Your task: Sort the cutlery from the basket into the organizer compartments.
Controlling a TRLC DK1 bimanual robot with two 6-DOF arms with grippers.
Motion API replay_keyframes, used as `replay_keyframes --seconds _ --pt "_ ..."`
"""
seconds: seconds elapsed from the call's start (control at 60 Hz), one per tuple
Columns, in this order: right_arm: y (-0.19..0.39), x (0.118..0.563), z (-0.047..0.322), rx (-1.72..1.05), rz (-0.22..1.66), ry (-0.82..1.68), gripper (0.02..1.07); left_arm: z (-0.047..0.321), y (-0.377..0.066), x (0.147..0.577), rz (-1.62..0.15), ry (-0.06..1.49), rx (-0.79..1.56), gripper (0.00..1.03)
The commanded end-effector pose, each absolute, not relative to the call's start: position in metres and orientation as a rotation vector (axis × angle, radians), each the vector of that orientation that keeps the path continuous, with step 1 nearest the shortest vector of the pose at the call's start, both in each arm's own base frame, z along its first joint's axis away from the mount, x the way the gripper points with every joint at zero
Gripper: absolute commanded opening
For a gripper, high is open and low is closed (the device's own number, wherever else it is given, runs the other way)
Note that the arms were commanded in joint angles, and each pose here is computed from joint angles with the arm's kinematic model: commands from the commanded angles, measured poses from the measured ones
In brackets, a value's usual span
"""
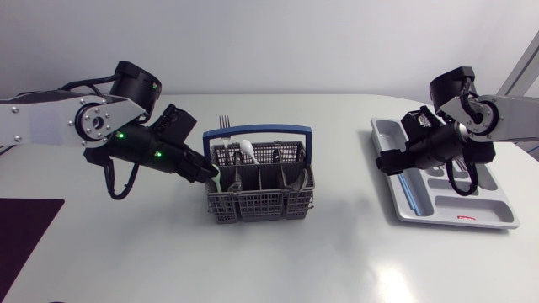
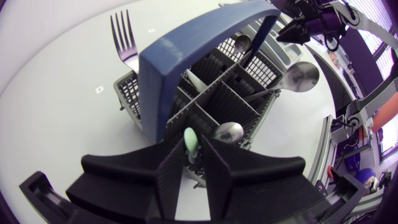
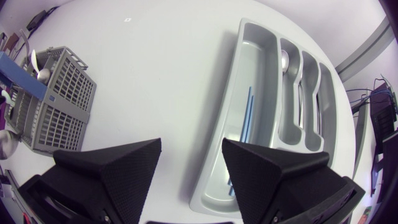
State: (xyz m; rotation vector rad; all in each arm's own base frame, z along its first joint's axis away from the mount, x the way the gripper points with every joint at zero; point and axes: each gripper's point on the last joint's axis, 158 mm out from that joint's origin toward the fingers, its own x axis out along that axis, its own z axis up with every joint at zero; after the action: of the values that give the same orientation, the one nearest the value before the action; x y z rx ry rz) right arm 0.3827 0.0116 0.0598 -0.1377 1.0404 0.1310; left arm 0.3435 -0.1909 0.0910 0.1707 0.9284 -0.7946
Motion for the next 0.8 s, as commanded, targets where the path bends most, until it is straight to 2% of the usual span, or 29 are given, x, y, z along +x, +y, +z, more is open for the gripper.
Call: replay_keyframes --seconds 0.0,0.1,0.25,0.483,0.667,0.7,0.783 --pt "0.016 0.371 0.057 -0.134 0.13 1.056 0.74 0.099 -0.198 0.353 -0.785 0.896 0.188 0.12" --pt "0.025 0.367 0.062 -0.147 0.154 1.039 0.74 0.1 -0.199 0.354 -0.773 0.879 0.211 0.04" --pt "0.046 0.36 0.087 -0.19 0.196 0.975 0.76 0.108 -0.205 0.344 -0.788 0.844 0.232 0.03" --pt "0.095 0.337 0.137 -0.285 0.329 0.838 0.84 0.151 -0.209 0.33 -0.794 0.732 0.253 0.03" --pt "0.145 0.311 0.17 -0.331 0.487 0.72 0.87 0.18 -0.213 0.312 -0.815 0.686 0.253 0.03" --pt "0.168 0.296 0.184 -0.348 0.588 0.666 0.89 0.192 -0.212 0.305 -0.82 0.669 0.251 0.03" --pt "0.192 0.279 0.194 -0.368 0.706 0.61 0.92 0.213 -0.213 0.295 -0.835 0.628 0.248 0.03"
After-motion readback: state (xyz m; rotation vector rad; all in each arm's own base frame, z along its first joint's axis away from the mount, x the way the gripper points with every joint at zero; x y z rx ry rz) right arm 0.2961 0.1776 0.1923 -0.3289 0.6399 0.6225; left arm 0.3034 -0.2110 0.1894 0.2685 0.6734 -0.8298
